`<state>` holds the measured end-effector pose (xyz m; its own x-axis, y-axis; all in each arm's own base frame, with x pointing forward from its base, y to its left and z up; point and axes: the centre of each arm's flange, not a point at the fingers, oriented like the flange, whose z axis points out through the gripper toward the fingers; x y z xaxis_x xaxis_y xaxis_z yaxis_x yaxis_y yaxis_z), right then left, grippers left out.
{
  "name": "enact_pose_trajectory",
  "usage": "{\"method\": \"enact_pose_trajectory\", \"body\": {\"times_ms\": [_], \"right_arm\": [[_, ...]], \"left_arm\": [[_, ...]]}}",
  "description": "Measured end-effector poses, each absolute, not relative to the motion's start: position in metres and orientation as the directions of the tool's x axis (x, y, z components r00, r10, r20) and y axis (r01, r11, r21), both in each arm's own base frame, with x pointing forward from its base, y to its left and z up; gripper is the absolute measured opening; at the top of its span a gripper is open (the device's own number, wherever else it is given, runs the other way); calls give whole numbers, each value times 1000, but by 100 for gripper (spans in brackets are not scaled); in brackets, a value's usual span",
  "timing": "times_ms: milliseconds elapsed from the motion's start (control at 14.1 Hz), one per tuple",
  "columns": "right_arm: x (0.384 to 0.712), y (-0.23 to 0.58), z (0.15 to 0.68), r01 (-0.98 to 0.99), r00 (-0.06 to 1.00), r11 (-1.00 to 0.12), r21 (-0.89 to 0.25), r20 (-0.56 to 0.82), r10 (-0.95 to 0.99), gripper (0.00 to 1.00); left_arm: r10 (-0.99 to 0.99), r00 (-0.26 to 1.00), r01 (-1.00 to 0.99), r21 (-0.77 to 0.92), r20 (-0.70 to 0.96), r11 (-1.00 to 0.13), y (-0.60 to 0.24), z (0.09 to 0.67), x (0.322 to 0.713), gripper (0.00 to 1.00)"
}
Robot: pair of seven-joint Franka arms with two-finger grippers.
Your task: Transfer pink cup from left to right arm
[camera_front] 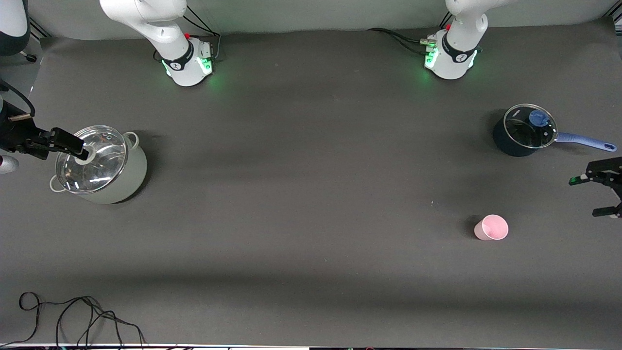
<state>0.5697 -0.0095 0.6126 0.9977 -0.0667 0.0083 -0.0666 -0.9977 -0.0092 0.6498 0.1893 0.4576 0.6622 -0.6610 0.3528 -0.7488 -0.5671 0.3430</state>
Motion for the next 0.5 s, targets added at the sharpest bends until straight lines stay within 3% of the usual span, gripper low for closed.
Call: {"method": "enact_pose_trajectory", "body": {"times_ms": [498], "right_arm": [[570,-9,612,-67,998,-998,-9,6,-67,100]], "left_arm": [[-582,425,-901,258,693,-350,258,315,656,100]]}}
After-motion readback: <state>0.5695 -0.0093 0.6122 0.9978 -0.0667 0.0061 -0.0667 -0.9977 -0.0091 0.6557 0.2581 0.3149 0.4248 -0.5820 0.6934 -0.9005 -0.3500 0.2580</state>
